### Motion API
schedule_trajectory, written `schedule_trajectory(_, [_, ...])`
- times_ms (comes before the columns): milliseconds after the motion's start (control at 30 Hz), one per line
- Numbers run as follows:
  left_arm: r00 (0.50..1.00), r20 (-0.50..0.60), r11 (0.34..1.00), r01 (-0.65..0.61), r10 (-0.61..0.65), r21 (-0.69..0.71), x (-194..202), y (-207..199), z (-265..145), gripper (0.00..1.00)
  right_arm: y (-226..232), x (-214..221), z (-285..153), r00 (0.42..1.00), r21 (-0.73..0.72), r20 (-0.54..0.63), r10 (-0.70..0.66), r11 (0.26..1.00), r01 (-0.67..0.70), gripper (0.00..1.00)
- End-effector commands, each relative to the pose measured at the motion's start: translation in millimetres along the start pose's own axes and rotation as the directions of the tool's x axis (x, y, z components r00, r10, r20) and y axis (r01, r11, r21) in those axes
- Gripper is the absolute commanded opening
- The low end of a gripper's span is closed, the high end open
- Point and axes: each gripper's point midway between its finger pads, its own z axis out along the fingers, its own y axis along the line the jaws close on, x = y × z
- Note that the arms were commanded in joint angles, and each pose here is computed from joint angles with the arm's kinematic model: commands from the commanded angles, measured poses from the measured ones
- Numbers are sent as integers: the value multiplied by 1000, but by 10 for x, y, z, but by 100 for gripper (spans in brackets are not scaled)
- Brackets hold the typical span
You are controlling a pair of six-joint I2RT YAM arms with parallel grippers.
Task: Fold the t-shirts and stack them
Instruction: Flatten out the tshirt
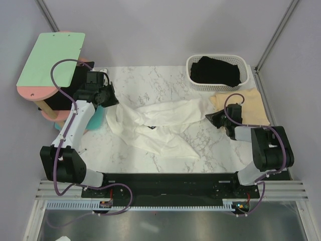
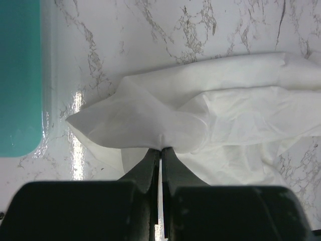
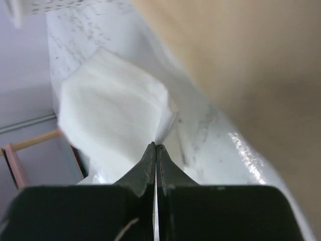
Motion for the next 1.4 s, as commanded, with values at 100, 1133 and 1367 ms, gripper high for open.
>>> schedule_trajectory(100, [991,128,999,-40,38,14,-288,-50,-286,2,984,-474,-487,948,-101,197,-251,956,274,0])
schedule_trajectory(1133, [657,747,836,-352,-99,420,-180,-917,-4050,2,2700,-271,-4548,448,-222,749,-488,453,864,0])
schedule_trajectory(1367, [585,803,821,-398,-115,408,-323,-1021,-4750,2,2752,-283,-5094,428,-223,802,-418,455,862,0])
